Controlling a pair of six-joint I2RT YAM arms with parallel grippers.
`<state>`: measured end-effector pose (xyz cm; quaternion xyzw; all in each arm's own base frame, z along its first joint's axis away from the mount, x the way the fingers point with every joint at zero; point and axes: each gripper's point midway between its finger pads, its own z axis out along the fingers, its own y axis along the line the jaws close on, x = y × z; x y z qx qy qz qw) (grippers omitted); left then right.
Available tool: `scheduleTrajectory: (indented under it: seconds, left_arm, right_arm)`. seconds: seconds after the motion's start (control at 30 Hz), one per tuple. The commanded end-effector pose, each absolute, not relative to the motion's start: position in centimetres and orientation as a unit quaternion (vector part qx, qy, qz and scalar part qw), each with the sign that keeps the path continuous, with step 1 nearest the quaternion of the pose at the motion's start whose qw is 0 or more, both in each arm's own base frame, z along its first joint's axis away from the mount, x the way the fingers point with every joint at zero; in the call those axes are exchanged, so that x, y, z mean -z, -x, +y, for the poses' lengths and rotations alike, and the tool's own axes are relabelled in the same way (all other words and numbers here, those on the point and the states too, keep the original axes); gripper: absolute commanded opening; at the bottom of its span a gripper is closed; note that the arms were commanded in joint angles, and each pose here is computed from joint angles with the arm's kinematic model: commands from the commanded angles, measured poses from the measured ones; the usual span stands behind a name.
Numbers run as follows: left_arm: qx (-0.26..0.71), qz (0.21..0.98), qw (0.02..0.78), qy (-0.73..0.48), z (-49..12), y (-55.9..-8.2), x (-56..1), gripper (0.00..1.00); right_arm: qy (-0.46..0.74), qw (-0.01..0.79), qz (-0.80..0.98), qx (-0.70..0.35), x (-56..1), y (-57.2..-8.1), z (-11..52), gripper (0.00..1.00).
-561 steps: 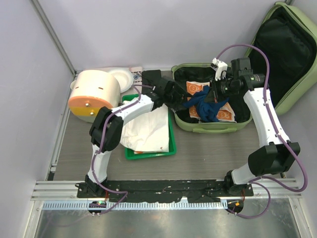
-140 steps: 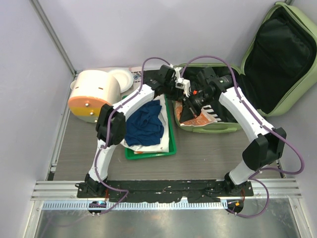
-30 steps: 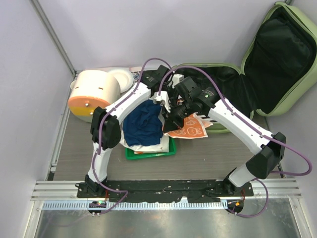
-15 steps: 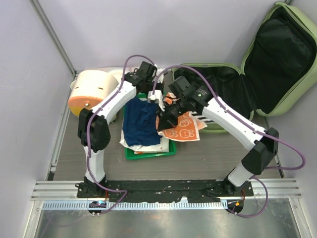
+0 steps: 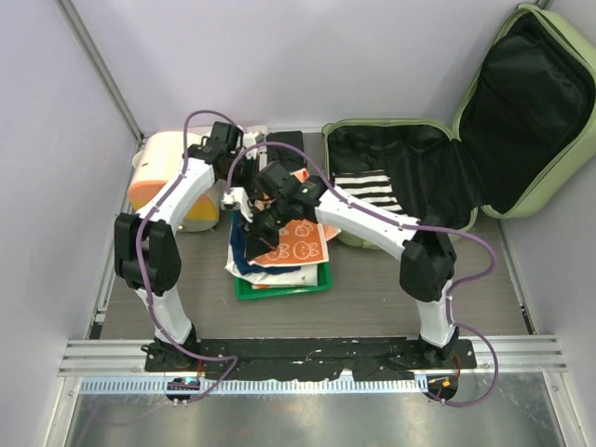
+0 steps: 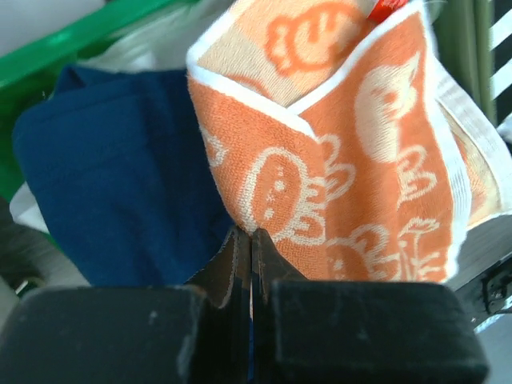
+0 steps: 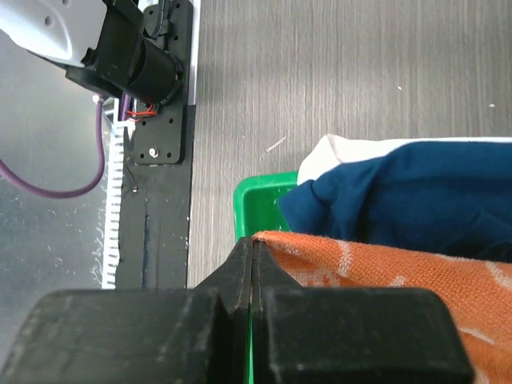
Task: Open, take out, and arrange the luggage
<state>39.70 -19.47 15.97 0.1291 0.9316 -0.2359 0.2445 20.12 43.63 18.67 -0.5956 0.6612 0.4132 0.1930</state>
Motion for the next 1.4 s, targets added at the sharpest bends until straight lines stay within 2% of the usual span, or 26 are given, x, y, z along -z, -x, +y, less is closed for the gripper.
scheduleTrajectory:
  seconds: [0.0,0.17,0.2,0.23,0.27,0.3,0.33,0.37,0.43,0.47,0.53,0.6,0.7,0.73,0.83,0.9,1.0,1.1,1.37]
  left_arm:
    - [0.217,0.924,0.280,-0.145,-18.0,-39.6,-16.9,0.00]
    - [0.206,0.925,0.284,-0.143,-16.9,-39.6,-17.1,0.00]
    - [0.207,0.925,0.284,-0.147,-16.9,-39.5,-17.2,0.07]
    - [0.208,0.924,0.284,-0.149,-16.9,-39.5,-17.4,0.18]
    - [0.209,0.921,0.292,-0.152,-17.0,-39.7,-18.1,0.30]
    - [0.208,0.920,0.295,-0.153,-17.0,-39.6,-18.6,0.47]
    - [0.209,0.918,0.300,-0.153,-17.0,-39.6,-19.1,0.53]
    - [0.211,0.915,0.308,-0.154,-17.0,-39.8,-19.7,0.58]
    - [0.210,0.909,0.324,-0.156,-17.0,-39.8,-20.9,0.64]
    - [0.210,0.906,0.331,-0.159,-17.0,-39.9,-21.6,0.66]
    - [0.208,0.902,0.343,-0.162,-16.8,-39.9,-22.6,0.68]
    - [0.211,0.895,0.355,-0.168,-17.0,-40.0,-23.6,0.68]
    - [0.215,0.883,0.378,-0.176,-17.2,-40.6,-25.2,0.69]
    - [0.213,0.881,0.384,-0.177,-17.2,-40.8,-25.6,0.68]
    - [0.220,0.869,0.404,-0.182,-17.6,-41.4,-27.3,0.69]
    - [0.232,0.854,0.425,-0.191,-18.1,-41.7,-28.9,0.72]
    - [0.235,0.843,0.444,-0.191,-18.3,-41.9,-29.8,0.77]
    - [0.227,0.844,0.448,-0.190,-18.0,-42.0,-30.0,0.77]
    - [0.225,0.844,0.447,-0.190,-17.8,-41.3,-30.0,0.77]
  right_arm:
    - [0.577,0.196,0.644,-0.463,-21.0,-19.8,46.5,0.01]
    - [0.575,0.204,0.635,-0.474,-21.3,-19.8,47.8,0.01]
    - [0.575,0.203,0.635,-0.474,-21.3,-19.9,47.8,0.01]
    - [0.578,0.213,0.631,-0.471,-22.0,-20.2,47.9,0.22]
    - [0.579,0.211,0.635,-0.465,-22.2,-20.2,47.6,0.37]
    - [0.577,0.232,0.637,-0.454,-23.4,-20.9,47.2,0.48]
    - [0.567,0.248,0.642,-0.453,-24.4,-22.1,46.6,0.61]
    - [0.552,0.258,0.649,-0.456,-25.7,-23.0,46.0,0.65]
    - [0.527,0.288,0.652,-0.462,-28.8,-24.5,44.2,0.66]
    - [0.490,0.302,0.676,-0.460,-29.8,-27.1,42.2,0.66]
    - [0.448,0.326,0.698,-0.454,-31.6,-29.3,39.2,0.66]
    - [0.383,0.360,0.736,-0.427,-31.9,-33.7,35.0,0.65]
    - [0.286,0.388,0.803,-0.350,-29.4,-39.1,28.5,0.57]
    - [0.263,0.386,0.823,-0.324,-27.8,-40.1,26.9,0.51]
    - [0.203,0.390,0.867,-0.236,-23.9,-43.4,21.8,0.50]
    - [0.176,0.384,0.888,-0.180,-21.2,-45.1,19.3,0.50]
    - [0.157,0.357,0.911,-0.134,-17.2,-46.4,17.7,0.51]
    - [0.157,0.338,0.919,-0.131,-14.4,-47.4,18.0,0.55]
    - [0.151,0.326,0.923,-0.135,-10.6,-50.1,19.4,0.57]
